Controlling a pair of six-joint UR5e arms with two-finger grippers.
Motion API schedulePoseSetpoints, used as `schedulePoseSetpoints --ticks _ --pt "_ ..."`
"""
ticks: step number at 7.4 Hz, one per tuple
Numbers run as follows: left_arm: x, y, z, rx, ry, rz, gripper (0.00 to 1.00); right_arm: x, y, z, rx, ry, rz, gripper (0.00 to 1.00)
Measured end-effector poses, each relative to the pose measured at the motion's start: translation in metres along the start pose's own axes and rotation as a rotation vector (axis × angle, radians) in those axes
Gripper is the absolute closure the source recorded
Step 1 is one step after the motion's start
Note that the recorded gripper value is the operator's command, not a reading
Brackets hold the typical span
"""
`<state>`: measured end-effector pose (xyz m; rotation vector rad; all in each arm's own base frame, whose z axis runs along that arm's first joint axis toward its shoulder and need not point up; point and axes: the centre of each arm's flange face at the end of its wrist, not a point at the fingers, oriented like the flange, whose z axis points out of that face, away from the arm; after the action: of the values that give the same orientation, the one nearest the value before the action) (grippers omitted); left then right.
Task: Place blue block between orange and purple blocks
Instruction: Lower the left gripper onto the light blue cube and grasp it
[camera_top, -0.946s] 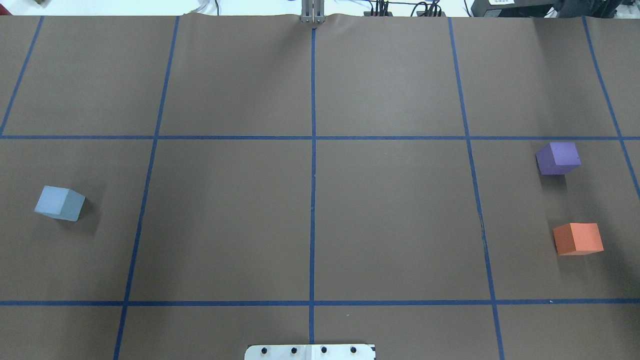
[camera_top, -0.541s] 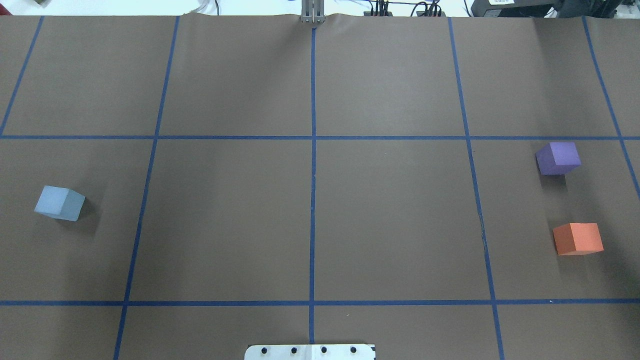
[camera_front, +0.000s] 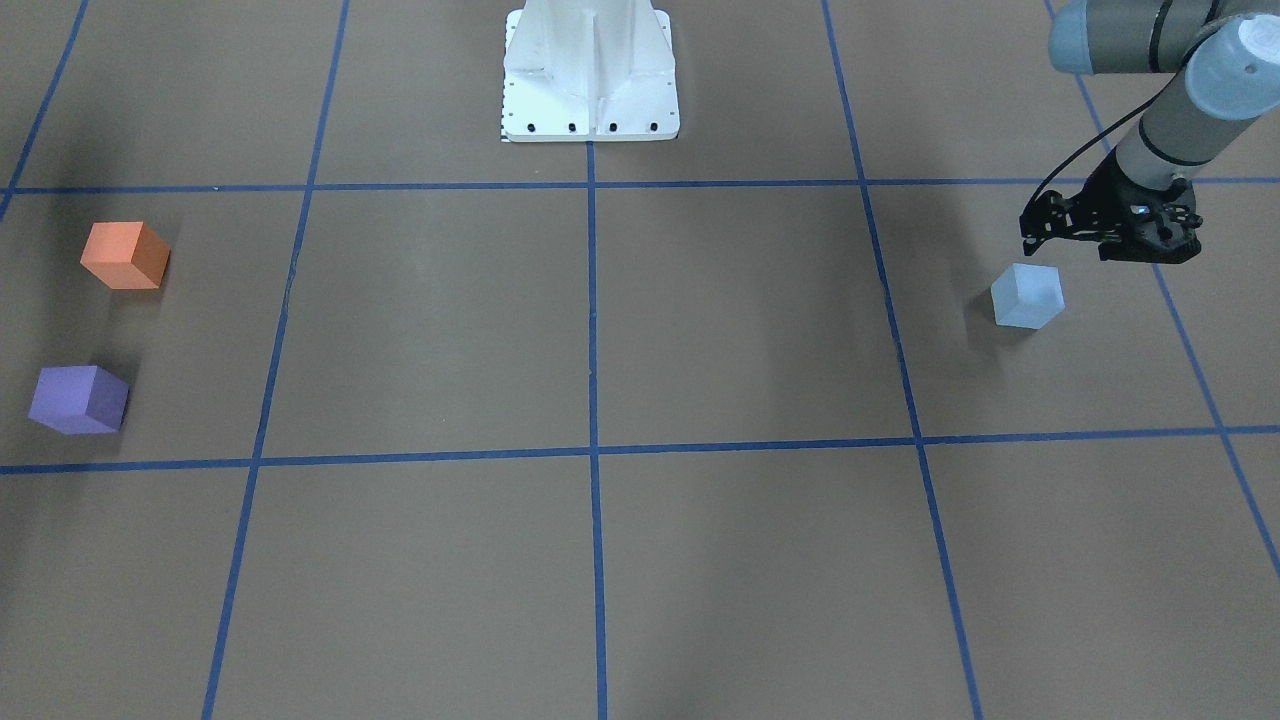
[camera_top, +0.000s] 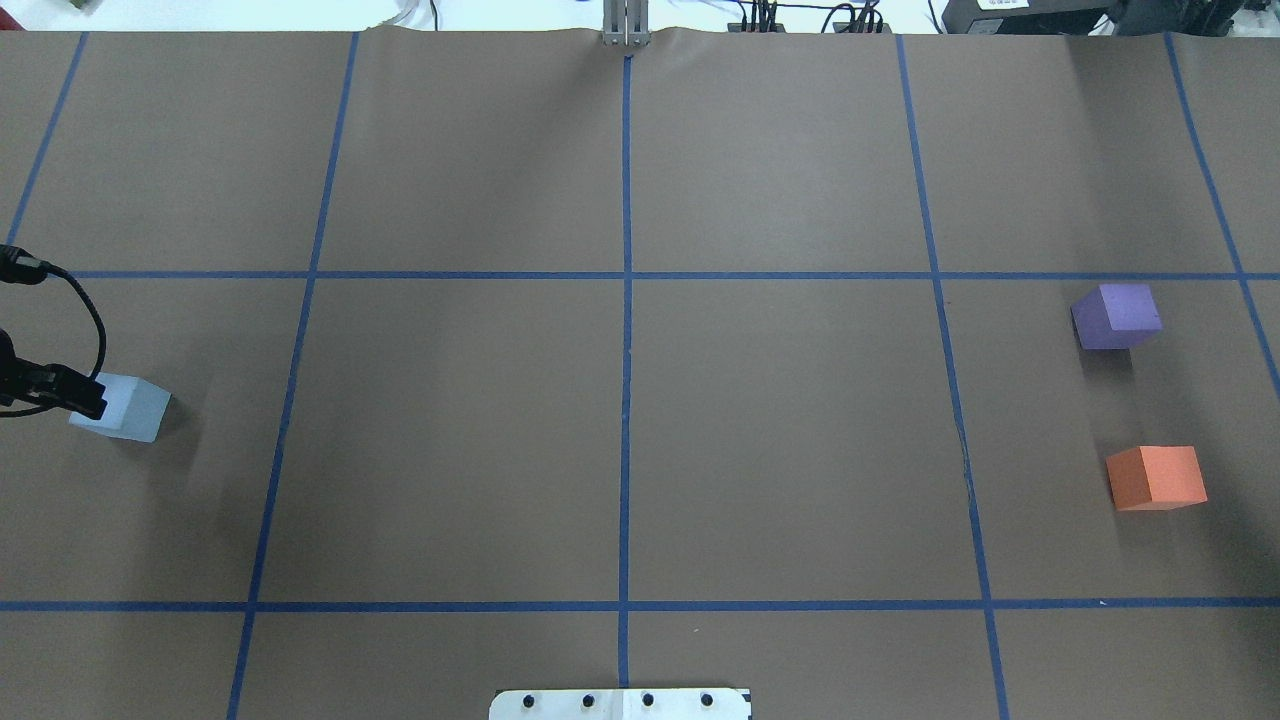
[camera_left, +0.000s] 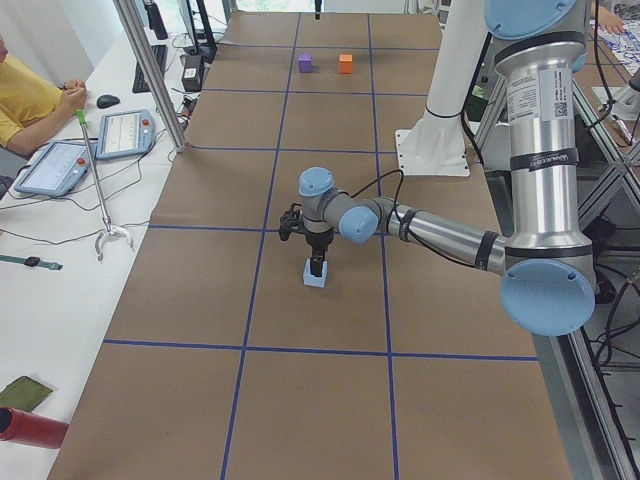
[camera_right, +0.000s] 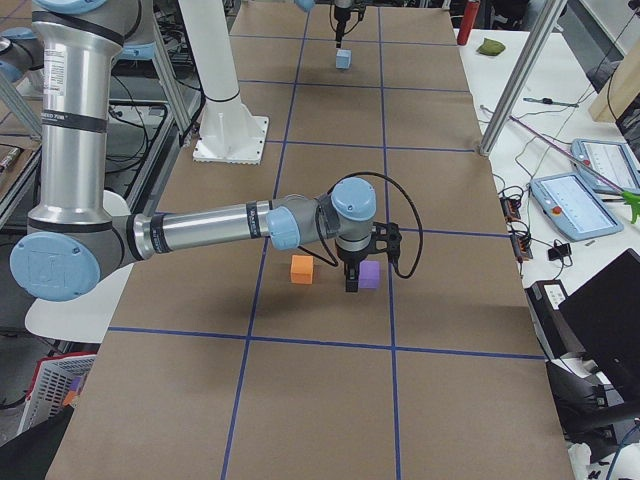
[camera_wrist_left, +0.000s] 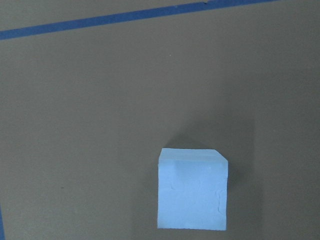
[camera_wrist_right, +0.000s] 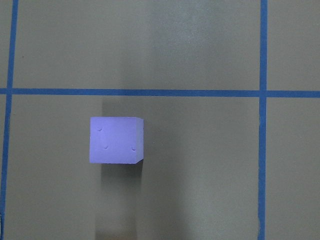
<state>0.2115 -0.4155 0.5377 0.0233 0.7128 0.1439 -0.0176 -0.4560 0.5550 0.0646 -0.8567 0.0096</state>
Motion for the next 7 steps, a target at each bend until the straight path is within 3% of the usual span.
schedulePoseSetpoints --ticks 3,7 --pt "0.000 -0.016 0.032 -0.028 -0.009 -0.030 0.00 -0.004 0.000 0.006 -0.012 -0.001 -0.007 0.00" --pt "0.017 -0.030 0.032 -0.017 0.007 -0.030 0.00 -0.009 0.000 0.010 -0.017 -0.005 -0.023 0.00"
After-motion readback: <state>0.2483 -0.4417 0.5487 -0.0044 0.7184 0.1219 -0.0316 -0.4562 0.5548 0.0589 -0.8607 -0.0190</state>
